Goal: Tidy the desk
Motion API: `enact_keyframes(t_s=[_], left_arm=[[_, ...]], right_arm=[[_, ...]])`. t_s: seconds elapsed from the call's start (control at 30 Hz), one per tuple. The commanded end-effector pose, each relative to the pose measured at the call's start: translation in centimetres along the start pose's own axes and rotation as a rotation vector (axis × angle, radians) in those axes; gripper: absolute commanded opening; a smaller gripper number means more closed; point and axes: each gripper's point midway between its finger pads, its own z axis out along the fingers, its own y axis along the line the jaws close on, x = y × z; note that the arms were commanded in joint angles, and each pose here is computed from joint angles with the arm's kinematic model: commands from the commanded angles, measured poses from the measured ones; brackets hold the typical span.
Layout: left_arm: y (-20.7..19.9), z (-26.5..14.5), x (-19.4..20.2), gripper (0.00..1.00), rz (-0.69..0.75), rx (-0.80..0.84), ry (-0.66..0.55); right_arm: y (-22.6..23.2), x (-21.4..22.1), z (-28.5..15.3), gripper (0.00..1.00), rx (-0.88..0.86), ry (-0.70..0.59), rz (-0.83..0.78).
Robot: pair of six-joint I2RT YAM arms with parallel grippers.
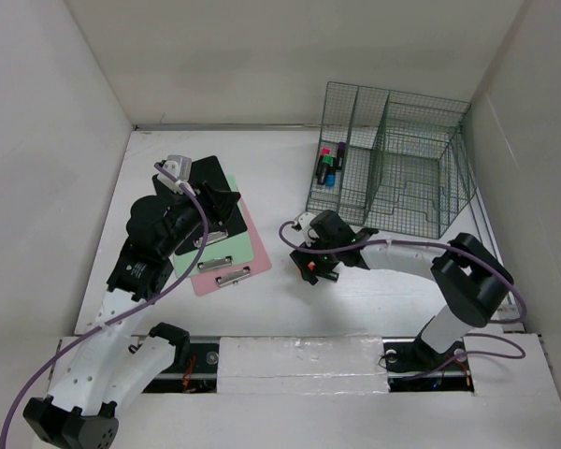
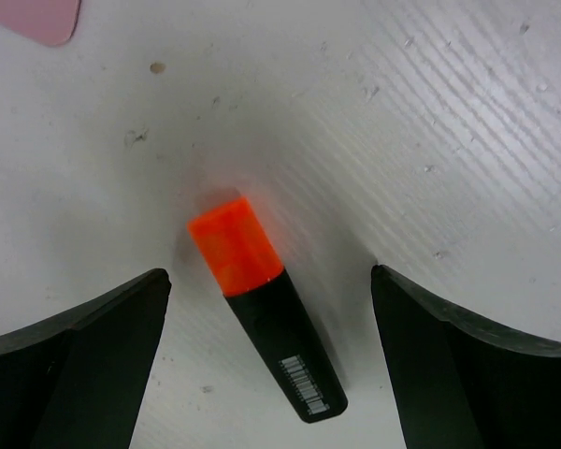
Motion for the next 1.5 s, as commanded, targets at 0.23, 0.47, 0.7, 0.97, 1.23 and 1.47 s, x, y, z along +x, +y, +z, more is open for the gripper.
enact_keyframes(t_s=[0.23, 0.47, 0.7, 0.97, 1.23, 1.47], left_arm=[[-1.3, -0.5, -2.2, 0.35, 0.033, 0.041, -0.062], [-1.3, -0.4, -2.1, 0.35, 0.033, 0.043, -0.056], [-1.4, -0.4, -2.1, 0.35, 0.031, 0.048, -0.058], [-1.6, -0.6, -2.3, 0.35, 0.032, 0.055, -0.063], [-1.9, -0.8, -2.0, 0.36, 0.026, 0.074, -0.059], [-2.0, -1.3, -2.3, 0.36, 0.029, 0.072, -0.076]], right_arm=[[-1.3, -1.9, 2.8, 0.54, 0.078, -0.013, 0.032], [-0.7, 0.2, 2.4, 0.19, 0.065, 0.020, 0.049], [-0.6, -2.6, 0.0, 0.01, 0.080, -0.085, 0.076], [-3.4, -13.0, -7.4, 0.00, 0.189, -0.400, 0.114], [-13.6, -24.3, -13.7, 0.00, 0.430, -0.739, 0.267], [-21.3, -30.8, -15.4, 0.00, 0.541, -0.886, 0.351]])
